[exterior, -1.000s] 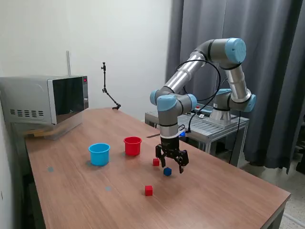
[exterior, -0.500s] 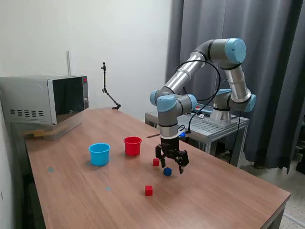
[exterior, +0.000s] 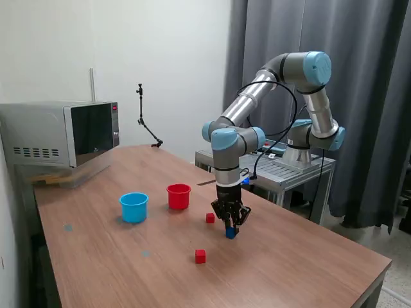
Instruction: Place red objects in the red bin, and blue objects in the blue bin.
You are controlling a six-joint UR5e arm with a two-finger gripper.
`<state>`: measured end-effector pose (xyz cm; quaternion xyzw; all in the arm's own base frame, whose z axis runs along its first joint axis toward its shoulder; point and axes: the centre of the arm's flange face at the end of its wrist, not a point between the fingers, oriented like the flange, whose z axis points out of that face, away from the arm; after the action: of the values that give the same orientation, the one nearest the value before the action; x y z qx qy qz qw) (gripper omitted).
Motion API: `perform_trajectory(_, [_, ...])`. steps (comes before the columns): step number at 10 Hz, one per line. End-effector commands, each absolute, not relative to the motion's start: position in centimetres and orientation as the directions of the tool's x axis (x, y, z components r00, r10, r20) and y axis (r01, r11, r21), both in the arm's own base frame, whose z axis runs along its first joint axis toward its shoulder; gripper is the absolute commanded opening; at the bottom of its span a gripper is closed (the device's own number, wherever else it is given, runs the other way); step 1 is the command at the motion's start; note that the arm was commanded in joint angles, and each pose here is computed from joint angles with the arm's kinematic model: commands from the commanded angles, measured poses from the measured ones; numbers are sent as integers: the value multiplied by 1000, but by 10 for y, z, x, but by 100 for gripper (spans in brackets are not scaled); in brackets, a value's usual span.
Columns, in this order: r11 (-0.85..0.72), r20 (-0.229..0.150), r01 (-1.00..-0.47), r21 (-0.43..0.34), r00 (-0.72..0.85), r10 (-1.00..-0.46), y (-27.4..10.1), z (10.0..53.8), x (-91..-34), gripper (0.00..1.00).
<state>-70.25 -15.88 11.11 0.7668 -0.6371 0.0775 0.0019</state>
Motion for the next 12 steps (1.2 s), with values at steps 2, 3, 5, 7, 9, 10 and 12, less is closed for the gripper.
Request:
perform_trajectory(2, [-188,121,-977,-97,176,-977,-159,110,-702,0])
perform_trajectory(3, [-188,122,-977,-99,176,-977,-159,110,-702,0])
perform_trajectory(5, [-188,115,-978,-85,178,-977,-158,115,-707,0])
perform_trajectory(7, [-188,103,-981,-48,183,-978,-158,132,-719,0])
perform_trajectory(9, [-185,92,-983,-9,184,-979,-156,152,-731,0])
perform_trajectory(10, [-183,81,-983,1,182,-980,-153,160,-735,0])
perform_trajectory(12, [-163,-19,-986,15,163,-986,-134,177,-742,0])
